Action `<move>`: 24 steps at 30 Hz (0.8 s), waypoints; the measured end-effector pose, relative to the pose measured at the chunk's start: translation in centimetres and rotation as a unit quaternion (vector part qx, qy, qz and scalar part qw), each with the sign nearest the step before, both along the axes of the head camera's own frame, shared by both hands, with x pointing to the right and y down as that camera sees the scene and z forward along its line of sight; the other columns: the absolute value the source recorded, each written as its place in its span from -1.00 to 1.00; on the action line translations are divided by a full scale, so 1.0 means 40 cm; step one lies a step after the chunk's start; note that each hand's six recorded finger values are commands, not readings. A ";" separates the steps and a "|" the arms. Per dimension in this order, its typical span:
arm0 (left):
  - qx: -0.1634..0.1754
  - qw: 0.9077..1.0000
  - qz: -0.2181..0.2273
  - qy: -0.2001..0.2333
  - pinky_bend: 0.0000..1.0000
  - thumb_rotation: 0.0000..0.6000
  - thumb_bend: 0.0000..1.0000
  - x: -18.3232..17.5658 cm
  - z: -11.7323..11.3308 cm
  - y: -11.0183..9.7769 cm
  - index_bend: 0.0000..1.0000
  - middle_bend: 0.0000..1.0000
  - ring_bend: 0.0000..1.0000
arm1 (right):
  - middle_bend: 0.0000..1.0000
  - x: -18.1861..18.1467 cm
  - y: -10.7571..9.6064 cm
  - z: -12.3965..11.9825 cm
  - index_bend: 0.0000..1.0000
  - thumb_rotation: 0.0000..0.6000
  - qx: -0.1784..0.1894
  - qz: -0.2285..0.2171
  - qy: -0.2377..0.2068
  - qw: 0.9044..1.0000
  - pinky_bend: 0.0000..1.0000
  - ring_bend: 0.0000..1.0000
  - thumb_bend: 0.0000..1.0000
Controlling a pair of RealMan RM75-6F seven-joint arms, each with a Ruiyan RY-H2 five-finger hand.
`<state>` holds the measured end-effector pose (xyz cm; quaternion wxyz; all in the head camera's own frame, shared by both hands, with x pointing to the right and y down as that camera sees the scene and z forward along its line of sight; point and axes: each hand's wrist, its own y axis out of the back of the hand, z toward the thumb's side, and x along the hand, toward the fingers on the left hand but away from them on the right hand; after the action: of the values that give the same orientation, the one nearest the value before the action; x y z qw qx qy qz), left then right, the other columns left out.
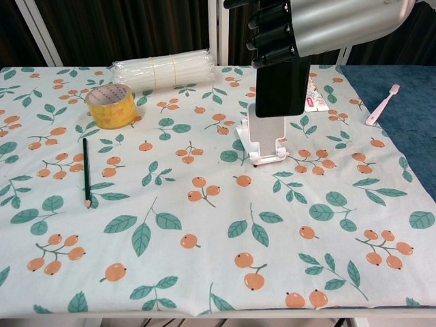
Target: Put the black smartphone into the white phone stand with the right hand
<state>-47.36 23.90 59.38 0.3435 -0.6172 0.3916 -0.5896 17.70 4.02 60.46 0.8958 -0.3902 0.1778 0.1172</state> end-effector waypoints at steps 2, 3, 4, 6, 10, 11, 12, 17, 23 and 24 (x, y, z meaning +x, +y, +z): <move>0.000 1.000 0.000 0.000 -0.57 0.01 -0.85 -0.001 0.000 0.000 -0.85 -0.88 -0.86 | -0.43 0.003 -0.004 0.007 -0.01 1.00 0.002 -0.002 0.007 1.000 -1.00 -0.42 -0.36; 0.001 1.000 0.000 0.000 -0.57 0.01 -0.85 -0.001 0.000 0.000 -0.85 -0.88 -0.86 | -0.44 0.004 -0.004 0.011 -0.03 1.00 0.002 -0.004 0.010 1.000 -1.00 -0.43 -0.36; 0.002 1.000 0.000 0.000 -0.57 0.01 -0.85 -0.002 -0.001 0.000 -0.85 -0.88 -0.86 | -0.45 0.005 -0.004 0.014 -0.04 1.00 0.003 -0.006 0.013 1.000 -1.00 -0.43 -0.36; 0.002 1.000 -0.002 0.000 -0.57 0.01 -0.85 -0.005 -0.001 0.001 -0.85 -0.88 -0.86 | -0.45 0.003 0.000 0.022 -0.05 1.00 0.002 -0.014 0.018 1.000 -1.00 -0.44 -0.36; 0.002 1.000 -0.003 0.001 -0.57 0.01 -0.85 -0.007 -0.001 0.002 -0.85 -0.88 -0.86 | -0.46 -0.002 0.004 0.034 -0.06 1.00 0.000 -0.018 0.021 1.000 -1.00 -0.44 -0.36; 0.002 1.000 -0.003 0.001 -0.57 0.01 -0.85 -0.007 -0.001 0.002 -0.85 -0.88 -0.86 | -0.46 -0.002 0.003 0.039 -0.06 1.00 -0.001 -0.019 0.023 1.000 -1.00 -0.45 -0.36; 0.002 1.000 -0.003 0.001 -0.57 0.01 -0.85 -0.007 -0.002 0.002 -0.85 -0.88 -0.86 | -0.46 -0.003 0.003 0.043 -0.06 1.00 -0.001 -0.019 0.025 1.000 -1.00 -0.45 -0.36; 0.002 1.000 -0.003 0.002 -0.57 0.01 -0.85 -0.010 -0.003 0.003 -0.85 -0.88 -0.86 | -0.46 -0.008 0.010 0.062 -0.06 1.00 -0.009 -0.015 0.026 1.000 -1.00 -0.45 -0.36; 0.002 1.000 -0.005 0.001 -0.57 0.00 -0.85 -0.014 -0.004 0.004 -0.85 -0.88 -0.86 | -0.47 -0.010 0.014 0.084 -0.06 1.00 -0.012 -0.008 0.029 0.999 -1.00 -0.46 -0.36; 0.002 1.000 -0.005 0.001 -0.57 0.00 -0.85 -0.014 -0.004 0.004 -0.85 -0.88 -0.86 | -0.47 -0.009 0.014 0.086 -0.06 1.00 -0.013 -0.008 0.030 0.999 -1.00 -0.46 -0.36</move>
<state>-47.94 24.08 59.22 0.3411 -0.6151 0.3968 -0.5897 17.33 4.57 63.92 0.8859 -0.3964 0.2090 0.1195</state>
